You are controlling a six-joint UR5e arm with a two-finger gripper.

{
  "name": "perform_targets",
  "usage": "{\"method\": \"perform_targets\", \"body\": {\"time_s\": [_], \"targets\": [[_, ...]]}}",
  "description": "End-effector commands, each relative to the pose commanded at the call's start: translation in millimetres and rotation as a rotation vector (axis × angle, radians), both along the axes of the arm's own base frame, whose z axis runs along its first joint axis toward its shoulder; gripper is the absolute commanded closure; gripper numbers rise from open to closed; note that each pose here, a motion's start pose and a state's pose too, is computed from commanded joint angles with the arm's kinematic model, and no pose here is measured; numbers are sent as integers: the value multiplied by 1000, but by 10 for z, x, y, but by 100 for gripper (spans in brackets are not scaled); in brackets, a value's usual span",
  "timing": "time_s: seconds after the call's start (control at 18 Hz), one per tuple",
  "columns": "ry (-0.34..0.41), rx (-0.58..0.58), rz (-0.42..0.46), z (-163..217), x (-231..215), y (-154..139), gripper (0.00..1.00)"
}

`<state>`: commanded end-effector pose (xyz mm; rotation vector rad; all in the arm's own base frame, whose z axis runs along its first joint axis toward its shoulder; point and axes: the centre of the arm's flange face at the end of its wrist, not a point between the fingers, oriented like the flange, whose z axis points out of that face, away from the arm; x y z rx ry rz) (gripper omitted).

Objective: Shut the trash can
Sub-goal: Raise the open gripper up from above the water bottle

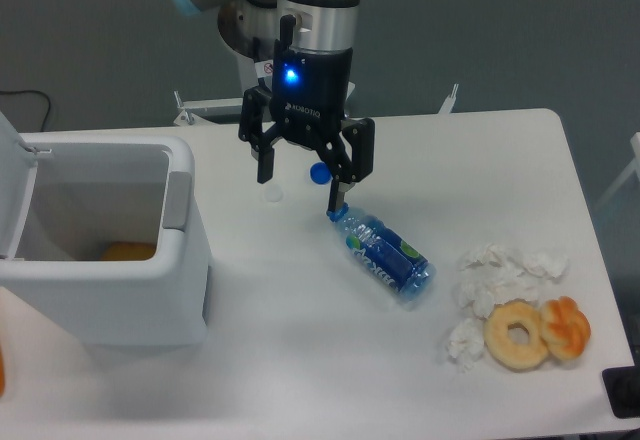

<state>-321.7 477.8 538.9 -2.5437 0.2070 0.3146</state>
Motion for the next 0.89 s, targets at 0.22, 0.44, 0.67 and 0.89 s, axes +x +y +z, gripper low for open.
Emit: {"method": "perform_targets", "body": {"time_s": [0.22,0.44,0.67,0.89], "targets": [[23,-3,8,9,-27,-1,0],[10,5,17,-32,-34,15,0],[-39,71,-15,29,9,14,0],[-76,93,39,104,63,26,0]]}}
